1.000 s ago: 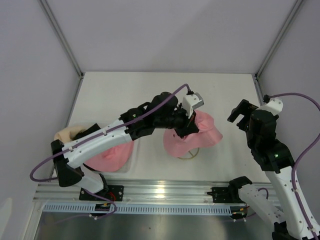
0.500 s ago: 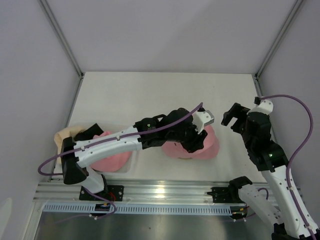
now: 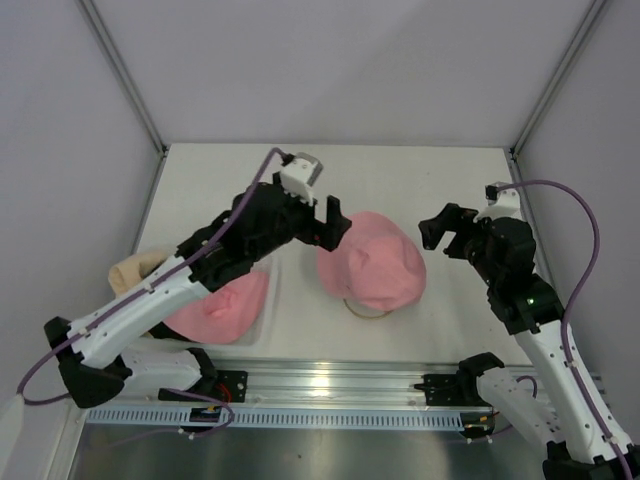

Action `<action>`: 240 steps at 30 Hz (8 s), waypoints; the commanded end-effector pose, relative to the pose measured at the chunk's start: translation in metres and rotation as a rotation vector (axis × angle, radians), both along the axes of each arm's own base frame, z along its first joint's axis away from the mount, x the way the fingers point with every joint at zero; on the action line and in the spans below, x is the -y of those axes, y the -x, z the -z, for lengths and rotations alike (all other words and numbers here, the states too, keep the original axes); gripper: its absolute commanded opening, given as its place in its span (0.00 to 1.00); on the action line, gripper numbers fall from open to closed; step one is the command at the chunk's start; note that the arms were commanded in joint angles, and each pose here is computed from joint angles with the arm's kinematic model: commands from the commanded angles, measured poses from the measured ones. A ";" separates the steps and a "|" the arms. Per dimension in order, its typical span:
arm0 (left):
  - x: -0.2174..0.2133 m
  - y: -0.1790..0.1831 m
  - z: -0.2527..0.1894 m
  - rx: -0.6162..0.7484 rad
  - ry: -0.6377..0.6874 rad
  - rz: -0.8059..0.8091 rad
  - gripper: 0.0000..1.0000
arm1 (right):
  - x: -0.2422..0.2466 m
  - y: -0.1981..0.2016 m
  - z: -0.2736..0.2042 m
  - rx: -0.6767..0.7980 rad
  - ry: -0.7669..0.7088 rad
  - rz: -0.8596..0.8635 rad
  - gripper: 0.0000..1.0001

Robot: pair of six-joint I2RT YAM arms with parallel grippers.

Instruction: Stack the hats

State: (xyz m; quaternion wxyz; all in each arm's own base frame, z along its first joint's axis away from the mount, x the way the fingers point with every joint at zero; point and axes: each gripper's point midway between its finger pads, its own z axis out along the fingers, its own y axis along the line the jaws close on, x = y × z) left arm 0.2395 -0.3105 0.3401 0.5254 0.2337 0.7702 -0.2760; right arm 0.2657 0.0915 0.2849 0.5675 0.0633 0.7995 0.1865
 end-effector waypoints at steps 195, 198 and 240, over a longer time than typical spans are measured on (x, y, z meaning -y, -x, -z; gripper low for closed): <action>-0.295 0.023 0.187 -0.286 -0.897 -0.501 0.01 | 0.015 -0.103 0.016 0.005 -0.049 0.015 0.99; -0.300 0.014 0.161 -0.259 -0.885 -0.583 0.01 | 0.016 -0.101 0.012 0.015 -0.049 0.018 0.99; 0.048 -0.024 -0.112 0.358 0.386 -0.078 0.01 | 0.013 -0.015 -0.029 0.047 -0.305 0.054 0.99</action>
